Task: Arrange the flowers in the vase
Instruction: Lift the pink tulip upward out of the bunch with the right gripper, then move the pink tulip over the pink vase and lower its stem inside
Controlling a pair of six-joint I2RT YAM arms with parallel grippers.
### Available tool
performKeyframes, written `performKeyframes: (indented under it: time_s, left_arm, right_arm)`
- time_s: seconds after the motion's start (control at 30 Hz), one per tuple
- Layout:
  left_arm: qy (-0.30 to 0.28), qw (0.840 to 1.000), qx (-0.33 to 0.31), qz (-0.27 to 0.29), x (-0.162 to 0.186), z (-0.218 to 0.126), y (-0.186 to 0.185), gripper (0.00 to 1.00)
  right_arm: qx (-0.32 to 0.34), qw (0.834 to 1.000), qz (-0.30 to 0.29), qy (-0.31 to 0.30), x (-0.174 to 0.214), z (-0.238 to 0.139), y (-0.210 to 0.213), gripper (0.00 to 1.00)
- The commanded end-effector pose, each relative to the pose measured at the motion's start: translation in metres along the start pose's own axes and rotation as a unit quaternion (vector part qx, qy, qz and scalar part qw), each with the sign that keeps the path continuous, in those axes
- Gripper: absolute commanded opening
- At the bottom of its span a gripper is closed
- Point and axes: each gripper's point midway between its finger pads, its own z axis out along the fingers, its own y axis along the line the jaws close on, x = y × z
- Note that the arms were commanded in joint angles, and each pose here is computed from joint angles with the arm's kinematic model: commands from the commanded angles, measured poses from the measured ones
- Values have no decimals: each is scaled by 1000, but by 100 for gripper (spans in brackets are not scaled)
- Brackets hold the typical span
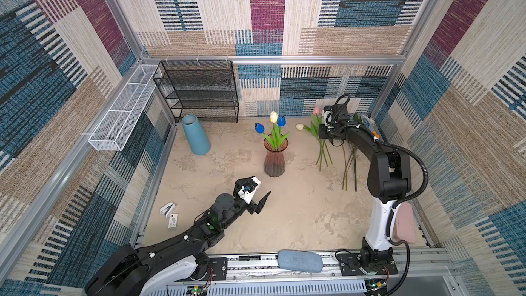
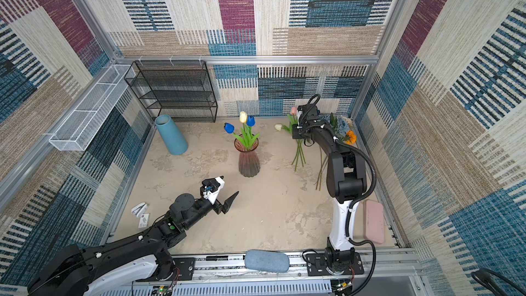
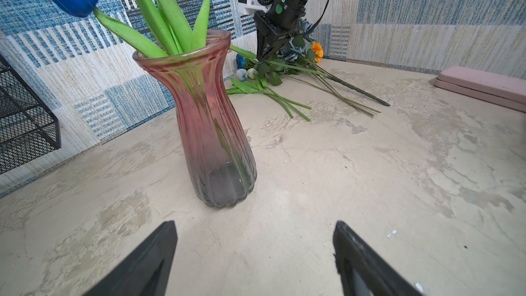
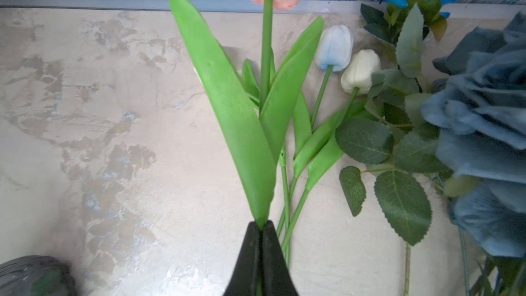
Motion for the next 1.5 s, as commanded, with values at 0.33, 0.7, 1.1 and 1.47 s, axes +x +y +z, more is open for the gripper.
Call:
performKeyframes:
  time_s: [0.33, 0.7, 1.1, 1.47]
  left_arm:
    - [-18, 1000, -4, 13, -10, -2, 2, 89]
    - [-19, 1000, -5, 11, -10, -3, 3, 89]
    - [-15, 1000, -8, 13, -8, -1, 3, 89]
    - [-13, 1000, -9, 15, -7, 0, 4, 89]
  right_arm:
    - [-264, 921, -45, -284, -71, -162, 117, 1]
    - [-427, 794, -161, -402, -69, -278, 241, 0]
    - [-511, 673, -149, -513, -65, -328, 275, 2]
    - [-511, 646, -139, -550, -61, -296, 287, 2]
